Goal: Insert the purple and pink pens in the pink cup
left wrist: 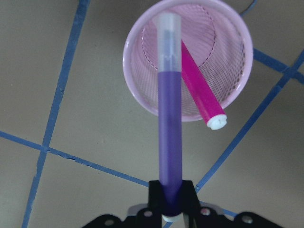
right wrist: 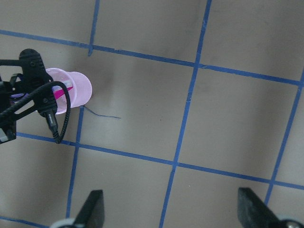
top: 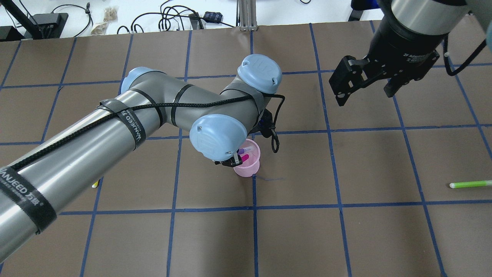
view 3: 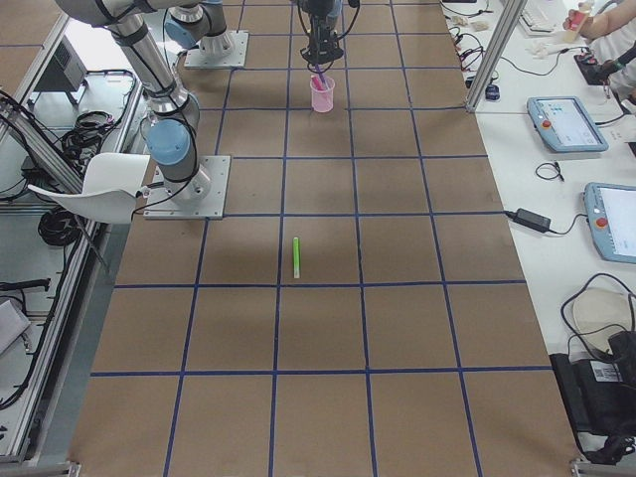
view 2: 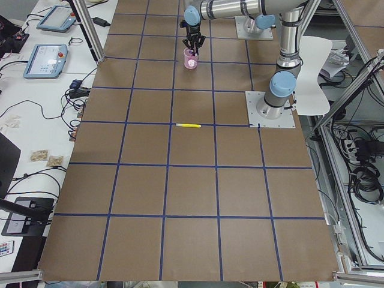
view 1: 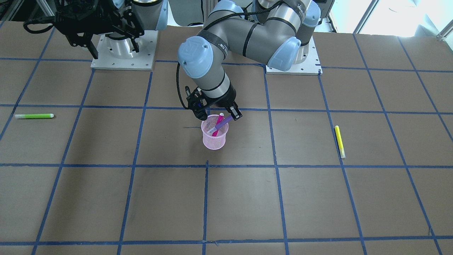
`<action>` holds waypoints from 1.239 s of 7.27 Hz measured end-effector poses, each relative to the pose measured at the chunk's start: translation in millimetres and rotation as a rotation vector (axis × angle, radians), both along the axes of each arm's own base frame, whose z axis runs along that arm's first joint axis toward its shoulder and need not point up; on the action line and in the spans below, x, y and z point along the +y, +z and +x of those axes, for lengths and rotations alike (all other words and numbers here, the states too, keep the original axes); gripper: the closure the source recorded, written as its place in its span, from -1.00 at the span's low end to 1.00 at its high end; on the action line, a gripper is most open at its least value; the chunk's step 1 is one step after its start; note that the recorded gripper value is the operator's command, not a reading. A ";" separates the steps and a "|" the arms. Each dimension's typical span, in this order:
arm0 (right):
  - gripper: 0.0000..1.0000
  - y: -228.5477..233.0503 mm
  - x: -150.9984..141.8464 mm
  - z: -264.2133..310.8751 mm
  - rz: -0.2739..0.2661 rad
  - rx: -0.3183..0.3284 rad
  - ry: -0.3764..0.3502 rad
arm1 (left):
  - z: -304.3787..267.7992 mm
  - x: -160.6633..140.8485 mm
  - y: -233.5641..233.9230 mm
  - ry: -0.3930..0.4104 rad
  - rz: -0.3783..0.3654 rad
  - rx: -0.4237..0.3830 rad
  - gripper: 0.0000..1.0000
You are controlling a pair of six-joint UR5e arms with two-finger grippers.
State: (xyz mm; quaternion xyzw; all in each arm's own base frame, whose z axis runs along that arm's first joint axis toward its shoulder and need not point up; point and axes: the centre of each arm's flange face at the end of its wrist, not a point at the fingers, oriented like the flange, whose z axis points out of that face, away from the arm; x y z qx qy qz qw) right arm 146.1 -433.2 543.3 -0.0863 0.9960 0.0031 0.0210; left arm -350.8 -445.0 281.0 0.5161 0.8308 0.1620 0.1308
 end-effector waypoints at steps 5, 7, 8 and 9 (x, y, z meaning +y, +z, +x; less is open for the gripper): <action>-1.00 -22.8 -18.5 -49.5 -0.031 0.058 -0.098 | 6.4 -4.7 35.0 0.000 -0.069 0.001 -1.00; -1.00 -25.9 -18.8 -49.6 -0.040 0.056 -0.099 | 40.7 -26.4 97.2 0.083 -0.161 0.053 -1.00; -1.00 -23.5 -18.6 -49.2 -0.046 0.054 -0.099 | 68.7 -33.0 133.2 0.152 -0.220 0.086 -1.00; -1.00 -21.2 -18.8 -47.8 -0.052 0.050 -0.100 | 101.4 -34.0 168.3 0.236 -0.288 0.110 -1.00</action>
